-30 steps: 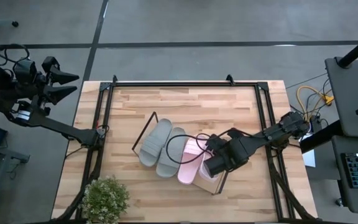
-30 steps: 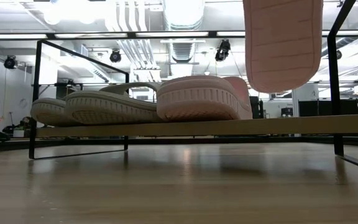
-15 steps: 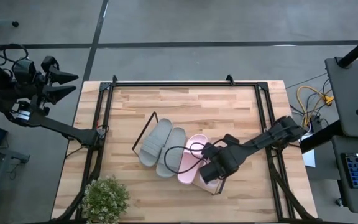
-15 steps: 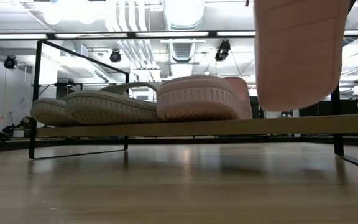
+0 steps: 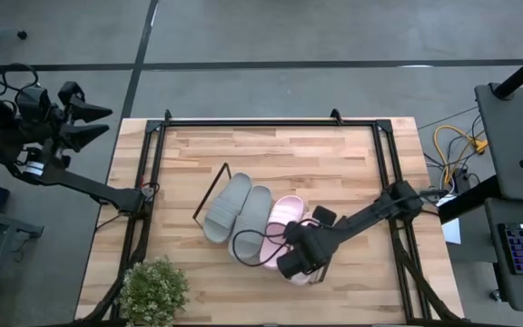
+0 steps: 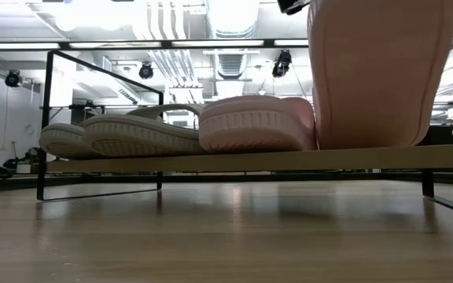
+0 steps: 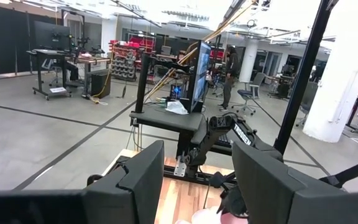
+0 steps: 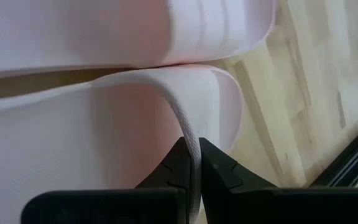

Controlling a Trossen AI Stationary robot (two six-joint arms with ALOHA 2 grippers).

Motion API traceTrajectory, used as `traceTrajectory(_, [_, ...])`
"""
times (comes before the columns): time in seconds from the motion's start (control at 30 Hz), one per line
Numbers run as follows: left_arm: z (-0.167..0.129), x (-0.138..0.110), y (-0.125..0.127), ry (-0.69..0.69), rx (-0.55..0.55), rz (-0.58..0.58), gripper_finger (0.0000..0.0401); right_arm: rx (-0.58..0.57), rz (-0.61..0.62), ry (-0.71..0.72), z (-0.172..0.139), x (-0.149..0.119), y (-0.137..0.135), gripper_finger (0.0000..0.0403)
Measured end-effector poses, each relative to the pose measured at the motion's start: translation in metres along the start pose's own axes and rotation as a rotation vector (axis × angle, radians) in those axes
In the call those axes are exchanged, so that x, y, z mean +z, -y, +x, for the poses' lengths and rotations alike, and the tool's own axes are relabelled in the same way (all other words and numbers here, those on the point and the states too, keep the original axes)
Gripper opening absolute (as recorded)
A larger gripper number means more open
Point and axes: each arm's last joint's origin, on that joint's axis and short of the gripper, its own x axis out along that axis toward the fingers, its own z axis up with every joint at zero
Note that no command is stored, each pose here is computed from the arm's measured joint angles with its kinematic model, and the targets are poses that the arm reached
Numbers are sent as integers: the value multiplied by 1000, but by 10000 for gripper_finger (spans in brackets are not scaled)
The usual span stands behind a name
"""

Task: Pick and place slides into the shelf
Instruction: Put the pink slipper on the shelf

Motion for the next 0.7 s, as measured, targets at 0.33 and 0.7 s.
traceTrajectory(0.33, [-7,0,-2,16,-2,-5,176,-13,34,78,-9,-5,-9,11])
traceTrajectory(0.7, [-11,0,-4,24,-3,-8,176,10,-5,127,-22,-3,-3,11])
